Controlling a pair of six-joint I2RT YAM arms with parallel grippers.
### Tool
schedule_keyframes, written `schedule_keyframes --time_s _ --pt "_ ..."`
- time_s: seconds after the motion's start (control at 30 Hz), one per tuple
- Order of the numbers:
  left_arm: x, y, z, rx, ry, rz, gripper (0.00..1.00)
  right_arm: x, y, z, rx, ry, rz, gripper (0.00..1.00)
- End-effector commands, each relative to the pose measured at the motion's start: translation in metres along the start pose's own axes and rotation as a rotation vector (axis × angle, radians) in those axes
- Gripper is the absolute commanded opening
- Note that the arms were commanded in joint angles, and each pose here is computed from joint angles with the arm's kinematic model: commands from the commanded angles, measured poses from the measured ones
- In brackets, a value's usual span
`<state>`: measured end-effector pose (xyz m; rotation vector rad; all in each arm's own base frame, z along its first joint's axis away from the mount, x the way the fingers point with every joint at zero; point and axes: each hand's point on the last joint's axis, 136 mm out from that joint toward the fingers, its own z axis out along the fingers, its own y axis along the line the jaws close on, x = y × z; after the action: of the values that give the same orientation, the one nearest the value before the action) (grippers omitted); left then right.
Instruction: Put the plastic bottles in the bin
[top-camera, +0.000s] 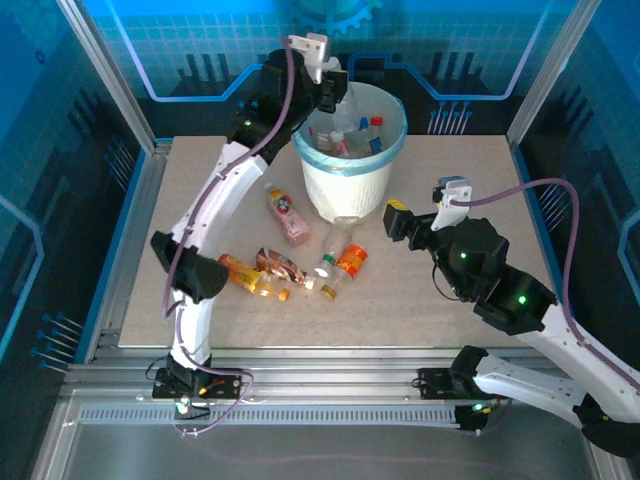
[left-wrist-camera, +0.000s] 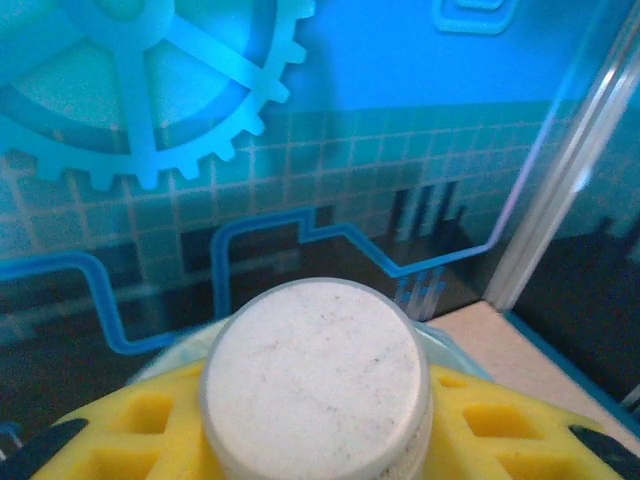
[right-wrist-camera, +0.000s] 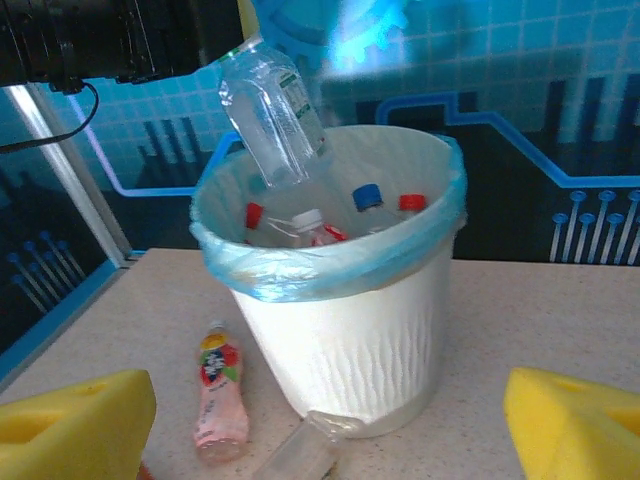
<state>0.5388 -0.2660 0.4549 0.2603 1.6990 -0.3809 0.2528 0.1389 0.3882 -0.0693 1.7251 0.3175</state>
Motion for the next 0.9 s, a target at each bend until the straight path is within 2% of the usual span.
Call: schedule_keyframes --time_s 0.0,0.13,0.23,0.33,0.63,0.87 --pt "-0.018 0.024 0.007 -0.117 -0.063 0.125 0.33 0.000 -0.011 0.005 0.037 0.012 0.002 0.90" --pt "0.016 0.042 0.031 -0.189 0.005 0.176 0.33 0.008 -0.017 0.014 0.045 0.044 0.011 0.90" --pt "0.043 0.053 0.047 -0.191 0.064 0.153 0.34 0.013 -0.020 0.020 0.044 0.061 0.024 0.90" --pt "0.070 0.057 0.063 -0.193 0.116 0.194 0.34 0.018 -0.022 0.025 0.042 0.077 0.036 0.90" --pt "0.126 0.048 0.089 -0.148 0.208 0.385 0.33 0.029 -0.024 0.034 0.034 0.113 0.053 0.89" --pt "0.165 0.019 0.097 -0.010 0.279 0.444 0.36 0.037 -0.023 0.041 0.033 0.136 0.062 0.89"
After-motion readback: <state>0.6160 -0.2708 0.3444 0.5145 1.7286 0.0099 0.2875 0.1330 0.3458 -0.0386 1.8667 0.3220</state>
